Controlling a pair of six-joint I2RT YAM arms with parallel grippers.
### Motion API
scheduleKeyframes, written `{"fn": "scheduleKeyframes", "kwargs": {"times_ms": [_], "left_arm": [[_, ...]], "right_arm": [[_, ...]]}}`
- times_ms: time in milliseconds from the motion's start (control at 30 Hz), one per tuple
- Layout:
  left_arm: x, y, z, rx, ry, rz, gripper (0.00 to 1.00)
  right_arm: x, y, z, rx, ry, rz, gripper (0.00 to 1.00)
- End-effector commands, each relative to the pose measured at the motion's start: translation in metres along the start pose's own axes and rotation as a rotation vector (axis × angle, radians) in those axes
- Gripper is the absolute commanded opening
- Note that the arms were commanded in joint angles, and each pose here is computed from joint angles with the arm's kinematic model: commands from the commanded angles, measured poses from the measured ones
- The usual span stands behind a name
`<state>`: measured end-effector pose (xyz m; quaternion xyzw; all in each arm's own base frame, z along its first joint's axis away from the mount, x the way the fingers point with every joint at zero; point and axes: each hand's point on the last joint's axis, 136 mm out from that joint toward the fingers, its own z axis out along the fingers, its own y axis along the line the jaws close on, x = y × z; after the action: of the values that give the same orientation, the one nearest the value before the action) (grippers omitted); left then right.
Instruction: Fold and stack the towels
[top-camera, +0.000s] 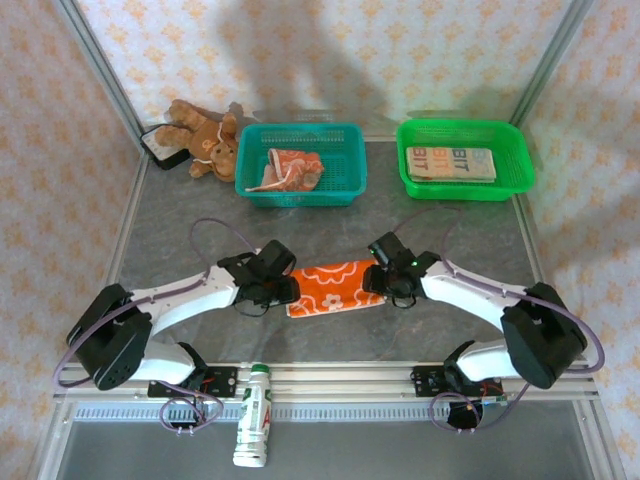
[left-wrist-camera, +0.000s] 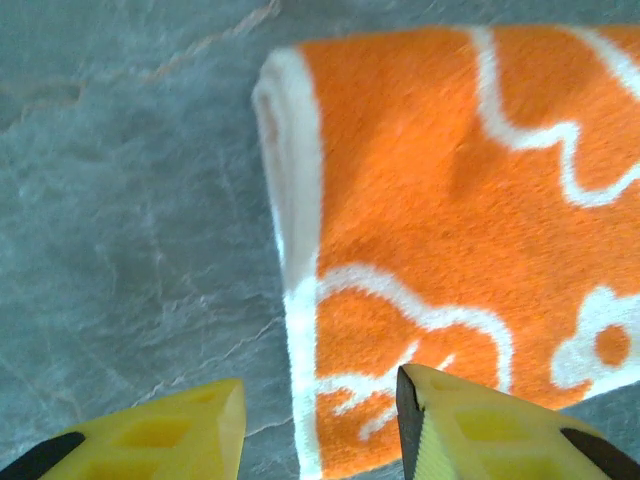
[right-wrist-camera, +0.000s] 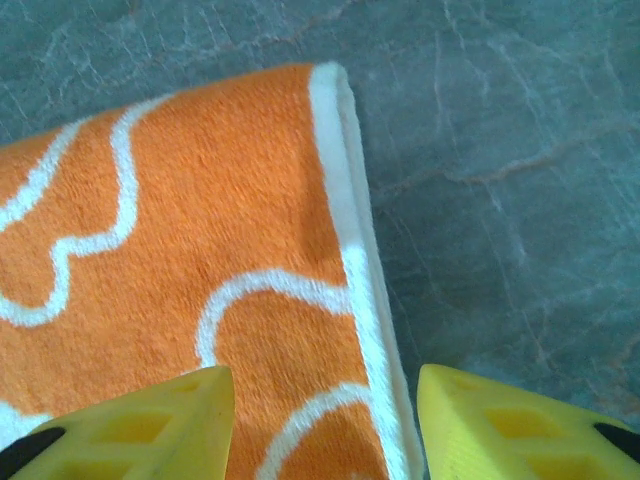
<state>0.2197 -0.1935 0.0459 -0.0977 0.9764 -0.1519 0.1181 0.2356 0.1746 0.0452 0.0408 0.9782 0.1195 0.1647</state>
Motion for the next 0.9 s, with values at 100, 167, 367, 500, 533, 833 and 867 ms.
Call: {"fn": "scheduleKeyframes", "kwargs": {"times_ms": [100,167,367,500,533,833,867], "left_arm": [[-0.009,0.007,0.012,-0.07,-0.006,0.036,0.41],[-0.007,0.008,0.017,-0.079,0.006,0.034,0.39],[-0.002,0.013,0.025,-0.081,0.022,0.018,0.37],[-0.001,0.012,0.029,-0.072,0.027,0.006,0.37],[0.0,0.012,0.03,-0.071,0.031,0.002,0.37],[-0.007,0.009,0.019,-0.073,0.003,0.015,0.36],[-0.011,0.007,0.014,-0.072,-0.009,0.022,0.36]], "right_arm": [[-0.027,0.011,0.01,0.011,-0.073,-0.064,0.52],[-0.025,0.006,0.017,0.042,-0.058,-0.075,0.52],[-0.009,-0.001,0.033,0.057,-0.015,-0.098,0.53],[0.009,0.0,0.046,0.066,0.032,-0.119,0.46],[0.014,-0.001,0.049,0.068,0.041,-0.115,0.42],[0.017,-0.012,0.04,0.1,0.016,-0.09,0.0],[0.011,-0.013,0.034,0.118,-0.001,-0.096,0.0]]}}
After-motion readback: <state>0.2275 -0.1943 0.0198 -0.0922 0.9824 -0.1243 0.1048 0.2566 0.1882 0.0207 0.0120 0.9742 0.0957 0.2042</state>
